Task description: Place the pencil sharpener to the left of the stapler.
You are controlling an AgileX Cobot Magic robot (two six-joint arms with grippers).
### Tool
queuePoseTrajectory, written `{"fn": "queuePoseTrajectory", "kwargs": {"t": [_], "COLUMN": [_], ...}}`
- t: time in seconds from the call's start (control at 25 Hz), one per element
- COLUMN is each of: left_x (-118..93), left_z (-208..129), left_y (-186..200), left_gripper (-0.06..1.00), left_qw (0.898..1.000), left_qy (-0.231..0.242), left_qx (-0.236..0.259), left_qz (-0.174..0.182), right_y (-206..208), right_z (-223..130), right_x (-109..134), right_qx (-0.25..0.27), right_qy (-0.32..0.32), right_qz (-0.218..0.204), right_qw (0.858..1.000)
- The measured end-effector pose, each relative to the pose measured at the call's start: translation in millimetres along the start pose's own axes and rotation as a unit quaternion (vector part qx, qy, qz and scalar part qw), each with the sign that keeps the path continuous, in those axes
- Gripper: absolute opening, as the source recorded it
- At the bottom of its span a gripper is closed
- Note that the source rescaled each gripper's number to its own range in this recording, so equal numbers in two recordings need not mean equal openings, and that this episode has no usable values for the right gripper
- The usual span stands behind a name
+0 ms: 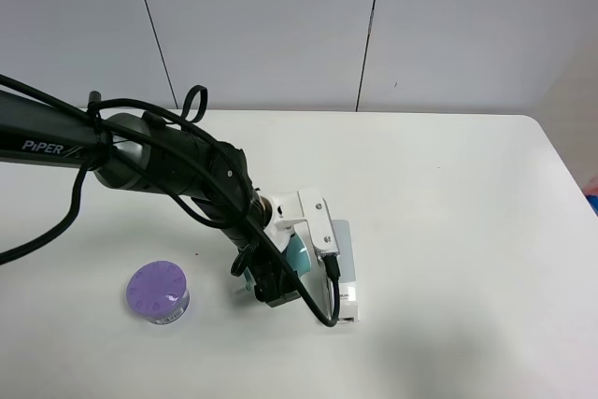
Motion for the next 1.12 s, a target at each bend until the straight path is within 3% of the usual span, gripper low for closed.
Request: {"fn": "queuePoseTrajectory", "kwargs": {"t": [0.44,0.76,0.84,1.0,1.12], "left_x": [9.1,28.0,36.5,60.2,75.5], "left_z": [14.8,18.6,16.2,-1.0,-25.4], "left_y": [31.6,86.4,109.3,167.3,213.7], "left_gripper": [0.55,0.55,0.55,0.55,0.55], "left_qw": [0.998,0.990,0.985,0.964,0.935], "left_qy": [-0.005,0.024,0.039,0.087,0.161], "left_qx": [-0.042,-0.092,-0.110,-0.152,-0.182], "left_qz": [0.044,0.101,0.126,0.202,0.257], "right_y": [0.0,0.0,0.0,0.0,0.0], "right_z": [0.0,0.0,0.0,0.0,0.0], "right_x": [0.0,0.0,0.0,0.0,0.0], "right_qx": [0.000,0.000,0.000,0.000,0.000], "right_qy": [0.000,0.000,0.000,0.000,0.000], "right_qz": [0.000,0.000,0.000,0.000,0.000], "right_qw": [1.000,1.000,1.000,1.000,1.000]}}
Point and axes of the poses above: a point on each arm's last joint axis where the gripper is mounted, y pointing back along that axis away from the gripper, x along the wrist's bending axis when the last joint is at zero, z = x × y, the point moved 3 cm from there along -y, pointing out along that axis toward the gripper, and after that the axes turned 10 degrees about -y, right-handed, at the moved point
